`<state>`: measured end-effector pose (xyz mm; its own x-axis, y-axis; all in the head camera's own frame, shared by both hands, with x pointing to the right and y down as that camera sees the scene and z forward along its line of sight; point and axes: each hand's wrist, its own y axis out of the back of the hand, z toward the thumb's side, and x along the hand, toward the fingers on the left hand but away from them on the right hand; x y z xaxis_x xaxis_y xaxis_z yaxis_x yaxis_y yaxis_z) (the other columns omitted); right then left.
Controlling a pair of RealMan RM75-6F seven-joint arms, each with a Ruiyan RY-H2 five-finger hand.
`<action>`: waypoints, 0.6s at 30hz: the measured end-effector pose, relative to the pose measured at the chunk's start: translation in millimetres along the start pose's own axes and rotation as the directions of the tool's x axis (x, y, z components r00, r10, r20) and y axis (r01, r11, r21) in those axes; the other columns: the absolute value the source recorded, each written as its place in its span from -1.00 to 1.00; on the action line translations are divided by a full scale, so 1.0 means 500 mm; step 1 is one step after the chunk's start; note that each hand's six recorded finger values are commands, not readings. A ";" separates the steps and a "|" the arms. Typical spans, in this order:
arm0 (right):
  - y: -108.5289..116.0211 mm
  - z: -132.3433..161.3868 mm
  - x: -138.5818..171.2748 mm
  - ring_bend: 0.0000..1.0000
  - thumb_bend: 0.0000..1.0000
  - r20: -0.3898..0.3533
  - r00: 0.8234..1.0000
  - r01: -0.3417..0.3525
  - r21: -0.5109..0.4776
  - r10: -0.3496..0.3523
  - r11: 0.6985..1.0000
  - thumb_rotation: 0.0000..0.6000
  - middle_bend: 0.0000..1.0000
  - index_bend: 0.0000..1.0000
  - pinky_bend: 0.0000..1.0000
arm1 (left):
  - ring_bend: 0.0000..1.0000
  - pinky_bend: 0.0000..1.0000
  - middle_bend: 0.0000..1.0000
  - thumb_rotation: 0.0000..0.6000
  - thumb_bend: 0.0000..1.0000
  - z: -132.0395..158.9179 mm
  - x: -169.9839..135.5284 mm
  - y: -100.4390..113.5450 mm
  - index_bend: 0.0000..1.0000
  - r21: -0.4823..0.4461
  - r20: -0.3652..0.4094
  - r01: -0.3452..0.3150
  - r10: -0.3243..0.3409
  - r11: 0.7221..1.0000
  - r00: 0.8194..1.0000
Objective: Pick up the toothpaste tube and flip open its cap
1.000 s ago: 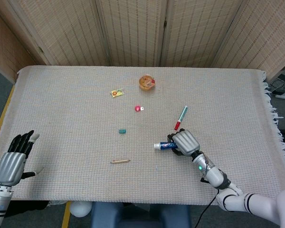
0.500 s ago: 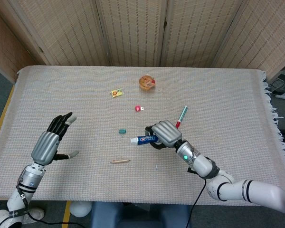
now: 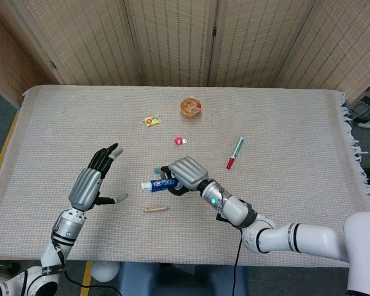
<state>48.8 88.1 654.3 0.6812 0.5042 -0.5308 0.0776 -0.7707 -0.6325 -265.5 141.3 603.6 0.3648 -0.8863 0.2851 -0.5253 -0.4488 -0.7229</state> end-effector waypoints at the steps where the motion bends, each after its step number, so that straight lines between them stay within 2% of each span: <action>1: -0.002 0.004 -0.003 0.35 0.41 -0.001 1.000 0.006 -0.003 -0.006 1.000 1.00 0.30 0.42 -0.04 | -1.00 -1.00 -1.00 1.00 -0.60 0.000 0.002 -0.003 -1.00 -0.006 -0.008 -0.003 0.003 1.000 1.000; 8: -0.013 0.033 -0.023 0.35 0.41 -0.003 0.999 0.046 -0.042 -0.046 0.998 1.00 0.30 0.42 -0.04 | -1.00 -1.00 -1.00 1.00 -0.60 0.000 0.010 -0.016 -1.00 -0.004 -0.042 -0.007 0.006 1.000 0.999; 18: -0.007 0.048 -0.040 0.34 0.42 -0.002 0.999 0.036 -0.026 -0.036 0.999 1.00 0.30 0.42 -0.04 | -1.00 -1.00 -1.00 1.00 -0.60 -0.009 0.011 -0.029 -1.00 -0.021 -0.072 0.010 -0.012 1.000 0.997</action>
<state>17.5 90.1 653.4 0.6793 0.5311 -0.5065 0.1210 -0.7618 -0.6364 -259.6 142.3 618.4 0.3144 -0.8870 0.3382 -0.5379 -0.4600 -0.7064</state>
